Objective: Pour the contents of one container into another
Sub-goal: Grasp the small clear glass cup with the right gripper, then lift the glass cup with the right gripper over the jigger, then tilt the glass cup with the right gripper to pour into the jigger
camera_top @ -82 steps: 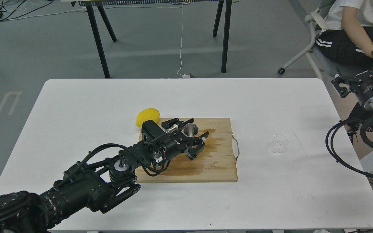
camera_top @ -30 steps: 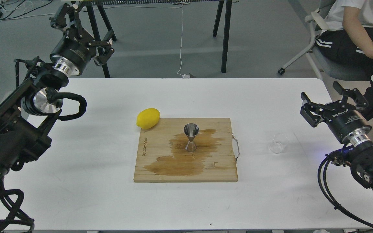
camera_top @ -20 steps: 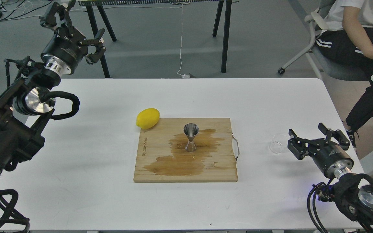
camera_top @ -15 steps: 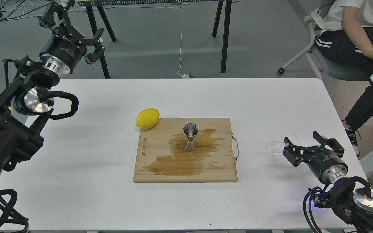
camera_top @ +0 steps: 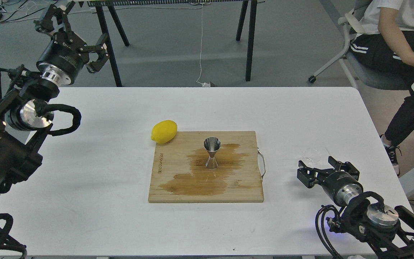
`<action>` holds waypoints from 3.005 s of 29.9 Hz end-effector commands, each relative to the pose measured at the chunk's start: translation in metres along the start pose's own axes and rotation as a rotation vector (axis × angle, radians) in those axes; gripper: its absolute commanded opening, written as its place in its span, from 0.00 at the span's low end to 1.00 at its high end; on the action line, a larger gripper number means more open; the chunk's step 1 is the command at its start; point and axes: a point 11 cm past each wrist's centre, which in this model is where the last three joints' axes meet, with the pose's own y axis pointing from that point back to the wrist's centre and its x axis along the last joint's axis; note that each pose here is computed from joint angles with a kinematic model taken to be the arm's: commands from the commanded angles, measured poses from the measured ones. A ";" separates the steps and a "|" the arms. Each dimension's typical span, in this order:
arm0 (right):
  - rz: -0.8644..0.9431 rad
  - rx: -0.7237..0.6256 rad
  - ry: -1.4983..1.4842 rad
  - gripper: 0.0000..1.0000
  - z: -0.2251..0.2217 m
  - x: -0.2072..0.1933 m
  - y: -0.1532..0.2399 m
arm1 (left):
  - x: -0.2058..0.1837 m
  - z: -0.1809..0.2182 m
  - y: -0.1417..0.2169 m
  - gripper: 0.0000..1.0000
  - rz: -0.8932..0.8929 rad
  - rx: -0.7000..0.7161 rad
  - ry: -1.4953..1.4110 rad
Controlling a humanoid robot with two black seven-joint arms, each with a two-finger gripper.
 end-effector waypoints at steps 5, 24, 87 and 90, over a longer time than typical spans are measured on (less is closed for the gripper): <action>0.013 0.003 0.010 0.96 0.007 0.003 -0.011 | 0.002 0.001 0.001 1.00 0.006 -0.002 -0.002; -0.004 -0.006 0.001 0.39 0.013 0.001 -0.019 | 0.005 0.004 0.002 1.00 0.019 -0.006 -0.012; -0.441 -0.143 1.411 0.36 0.223 -0.130 0.003 | 0.015 0.016 0.006 1.00 0.037 -0.012 -0.046; -0.443 -0.138 1.419 0.35 0.222 -0.130 0.003 | 0.014 0.015 0.006 1.00 0.036 -0.010 -0.046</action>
